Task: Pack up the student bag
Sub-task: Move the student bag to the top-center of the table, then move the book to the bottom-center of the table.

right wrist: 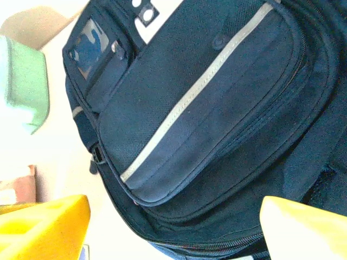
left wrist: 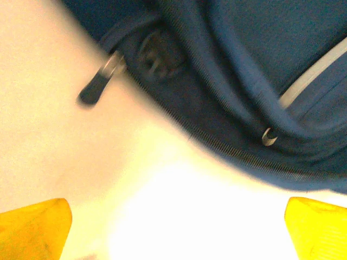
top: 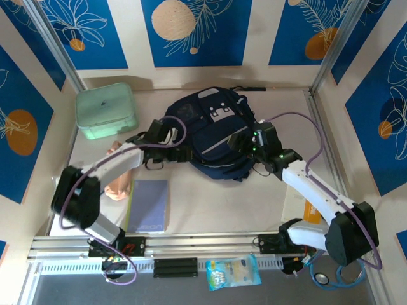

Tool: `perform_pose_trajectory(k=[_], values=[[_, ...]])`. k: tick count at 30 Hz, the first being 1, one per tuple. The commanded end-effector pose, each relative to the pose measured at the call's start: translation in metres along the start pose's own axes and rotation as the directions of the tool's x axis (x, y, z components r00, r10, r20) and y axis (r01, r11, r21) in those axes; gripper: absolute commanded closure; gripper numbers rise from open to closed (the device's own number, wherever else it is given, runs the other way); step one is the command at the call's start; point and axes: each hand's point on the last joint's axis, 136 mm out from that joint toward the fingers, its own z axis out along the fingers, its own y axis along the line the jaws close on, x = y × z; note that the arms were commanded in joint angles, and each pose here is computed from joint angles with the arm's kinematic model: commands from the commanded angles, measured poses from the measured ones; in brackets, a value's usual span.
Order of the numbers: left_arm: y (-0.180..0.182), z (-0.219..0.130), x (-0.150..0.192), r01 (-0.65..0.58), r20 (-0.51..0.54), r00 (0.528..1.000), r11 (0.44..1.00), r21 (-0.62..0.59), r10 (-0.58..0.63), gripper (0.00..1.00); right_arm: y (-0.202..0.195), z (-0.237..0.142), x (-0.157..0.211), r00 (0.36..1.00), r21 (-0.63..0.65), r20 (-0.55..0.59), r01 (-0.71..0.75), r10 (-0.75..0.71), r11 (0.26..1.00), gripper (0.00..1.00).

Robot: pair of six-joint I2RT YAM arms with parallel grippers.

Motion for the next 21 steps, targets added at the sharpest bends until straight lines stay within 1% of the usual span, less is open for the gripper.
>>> perform_pose_trajectory(k=[1,5,7,10,12,14,21], values=[[0.034,-0.012,0.052,0.065,-0.106,0.991,0.992,-0.109,-0.076,0.00,0.016,0.002,-0.003,0.999,-0.026,0.002,0.042,-0.042,0.999,0.16],[0.052,-0.018,0.096,0.139,-0.153,0.975,0.980,-0.139,-0.160,0.00,0.027,0.011,0.000,0.998,-0.034,-0.010,0.067,-0.067,0.997,0.14],[0.053,-0.016,0.111,0.185,-0.172,0.964,0.975,-0.124,-0.205,0.00,0.031,0.014,0.000,0.997,-0.032,-0.014,0.079,-0.079,0.996,0.14],[0.045,-0.006,0.128,0.294,-0.210,0.930,0.954,-0.064,-0.301,0.00,0.034,0.019,0.002,0.996,-0.028,-0.025,0.084,-0.085,0.996,0.14],[0.034,-0.001,0.128,0.358,-0.213,0.912,0.934,0.000,-0.350,0.00,0.035,0.021,0.002,0.996,-0.024,-0.030,0.085,-0.086,0.996,0.14],[0.028,0.002,0.123,0.388,-0.193,0.907,0.920,0.044,-0.374,0.00,0.034,0.023,0.002,0.996,-0.018,-0.034,0.084,-0.084,0.996,0.14],[0.010,0.019,0.101,0.437,-0.181,0.893,0.888,0.140,-0.411,0.00,0.037,0.030,0.004,0.994,-0.016,-0.060,0.091,-0.092,0.996,0.15]])
